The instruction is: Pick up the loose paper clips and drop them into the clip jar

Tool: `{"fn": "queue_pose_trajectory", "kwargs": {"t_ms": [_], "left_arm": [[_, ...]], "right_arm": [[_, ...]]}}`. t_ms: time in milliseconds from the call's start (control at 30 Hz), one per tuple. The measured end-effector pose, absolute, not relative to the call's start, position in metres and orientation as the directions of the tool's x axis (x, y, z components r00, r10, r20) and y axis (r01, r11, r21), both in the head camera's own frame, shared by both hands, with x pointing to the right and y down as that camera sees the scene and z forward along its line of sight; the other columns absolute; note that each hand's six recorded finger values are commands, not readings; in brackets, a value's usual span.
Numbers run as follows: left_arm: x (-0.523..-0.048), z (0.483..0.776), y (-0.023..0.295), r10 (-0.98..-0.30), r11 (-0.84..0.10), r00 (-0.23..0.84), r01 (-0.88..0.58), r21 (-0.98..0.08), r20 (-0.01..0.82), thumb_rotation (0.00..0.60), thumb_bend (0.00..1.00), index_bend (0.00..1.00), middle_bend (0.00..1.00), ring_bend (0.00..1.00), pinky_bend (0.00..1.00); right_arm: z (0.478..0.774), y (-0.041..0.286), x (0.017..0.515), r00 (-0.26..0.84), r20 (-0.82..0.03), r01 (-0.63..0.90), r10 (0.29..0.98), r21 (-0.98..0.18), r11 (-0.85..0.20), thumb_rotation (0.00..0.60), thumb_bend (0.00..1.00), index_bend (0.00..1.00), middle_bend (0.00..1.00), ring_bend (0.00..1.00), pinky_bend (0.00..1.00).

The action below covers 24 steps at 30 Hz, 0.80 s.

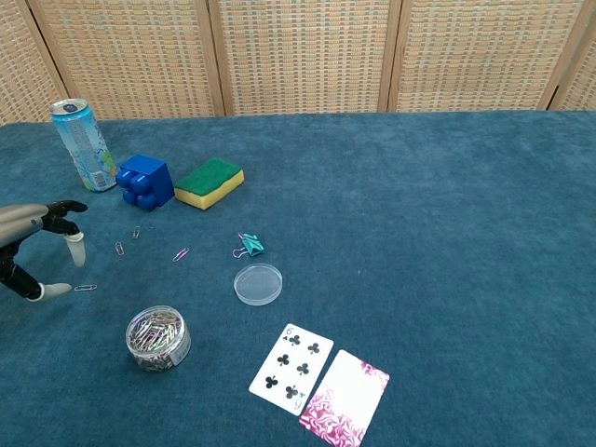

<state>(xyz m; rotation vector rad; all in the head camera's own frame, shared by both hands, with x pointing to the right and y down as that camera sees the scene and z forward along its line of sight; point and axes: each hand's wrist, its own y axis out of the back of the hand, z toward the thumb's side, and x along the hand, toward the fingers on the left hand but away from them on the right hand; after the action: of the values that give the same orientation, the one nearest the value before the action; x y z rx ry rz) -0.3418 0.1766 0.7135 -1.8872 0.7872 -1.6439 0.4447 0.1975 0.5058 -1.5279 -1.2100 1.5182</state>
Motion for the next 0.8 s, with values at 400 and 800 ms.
{"fn": "queue_pose_trajectory", "kwargs": {"t_ms": [400, 800], "left_arm": [[-0.343, 0.719, 0.179, -0.704, -0.710, 0.086, -0.089, -0.698, 0.705, 0.600, 0.38, 0.51, 0.00, 0.00, 0.00], [-0.341, 0.726, 0.180, -0.697, -0.717, 0.077, -0.083, -0.692, 0.713, 0.600, 0.39, 0.51, 0.00, 0.00, 0.00]], "right_arm": [[0.505, 0.198, 0.445, -0.099, -0.374, 0.159, 0.922, -0.921, -0.356, 0.600, 0.00, 0.00, 0.00, 0.00, 0.00], [0.506, 0.198, 0.445, -0.100, -0.377, 0.161, 0.921, -0.919, -0.359, 0.600, 0.00, 0.00, 0.00, 0.00, 0.00]]}}
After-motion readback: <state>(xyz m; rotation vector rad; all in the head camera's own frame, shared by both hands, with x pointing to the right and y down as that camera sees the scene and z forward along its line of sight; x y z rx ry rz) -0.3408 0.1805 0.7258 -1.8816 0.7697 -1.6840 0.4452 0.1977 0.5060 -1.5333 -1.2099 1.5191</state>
